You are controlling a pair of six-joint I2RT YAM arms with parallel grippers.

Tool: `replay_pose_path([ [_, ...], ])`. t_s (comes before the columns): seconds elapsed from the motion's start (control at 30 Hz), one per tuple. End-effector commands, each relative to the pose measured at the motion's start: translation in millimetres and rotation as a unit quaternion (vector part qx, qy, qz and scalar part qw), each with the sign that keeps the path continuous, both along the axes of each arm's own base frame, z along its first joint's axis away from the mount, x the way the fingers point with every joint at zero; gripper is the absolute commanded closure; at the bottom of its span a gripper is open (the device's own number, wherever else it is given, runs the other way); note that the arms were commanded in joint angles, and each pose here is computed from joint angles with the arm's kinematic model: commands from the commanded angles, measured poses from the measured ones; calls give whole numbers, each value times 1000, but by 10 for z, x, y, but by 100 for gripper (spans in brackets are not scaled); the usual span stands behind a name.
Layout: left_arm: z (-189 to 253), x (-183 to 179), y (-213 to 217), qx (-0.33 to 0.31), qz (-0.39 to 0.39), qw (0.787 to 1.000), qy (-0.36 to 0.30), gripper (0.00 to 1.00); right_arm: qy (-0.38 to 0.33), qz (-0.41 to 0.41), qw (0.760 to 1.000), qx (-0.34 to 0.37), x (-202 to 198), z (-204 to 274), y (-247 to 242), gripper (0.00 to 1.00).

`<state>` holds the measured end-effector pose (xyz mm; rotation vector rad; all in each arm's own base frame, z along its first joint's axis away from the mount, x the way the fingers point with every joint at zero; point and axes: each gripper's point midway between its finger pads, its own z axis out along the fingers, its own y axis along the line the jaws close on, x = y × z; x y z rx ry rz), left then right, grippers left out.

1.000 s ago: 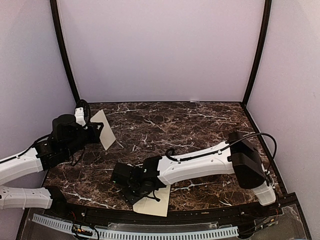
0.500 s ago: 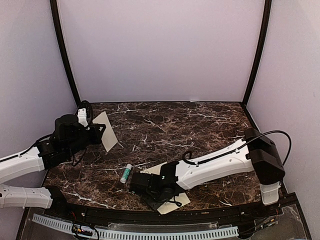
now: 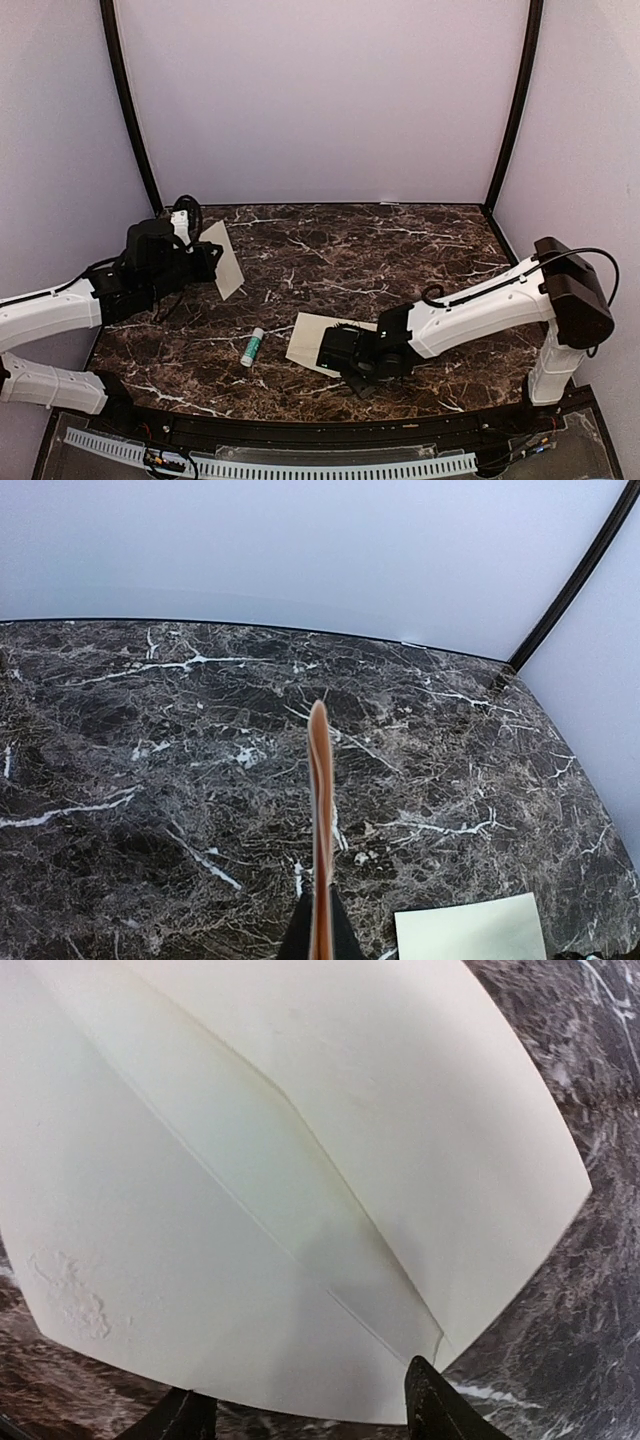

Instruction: Place the letter into the envelope and seal it

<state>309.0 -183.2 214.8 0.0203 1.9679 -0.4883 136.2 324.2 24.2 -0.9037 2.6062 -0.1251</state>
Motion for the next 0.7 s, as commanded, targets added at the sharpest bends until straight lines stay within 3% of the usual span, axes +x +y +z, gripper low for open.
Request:
replay_pose_path([
  [0.0, 154, 79, -61, -14, -2, 1000, -13, 100, -21, -50, 997, -64, 173, -81, -540, 40],
  [0.13, 159, 129, -104, -11, -3, 1000, -12, 100, -45, -111, 991, -59, 428, -31, -795, 41],
  [0.37, 174, 199, -193, -9, -13, 1000, -12, 100, -67, -191, 979, 35, 897, 59, -1014, 42],
  [0.53, 203, 190, -237, -10, -27, 999, -18, 100, -37, -175, 967, 180, 844, 360, -792, 43],
  [0.67, 235, 159, -349, -14, -61, 998, -24, 100, 4, -150, 940, 306, 722, 637, -593, 43],
])
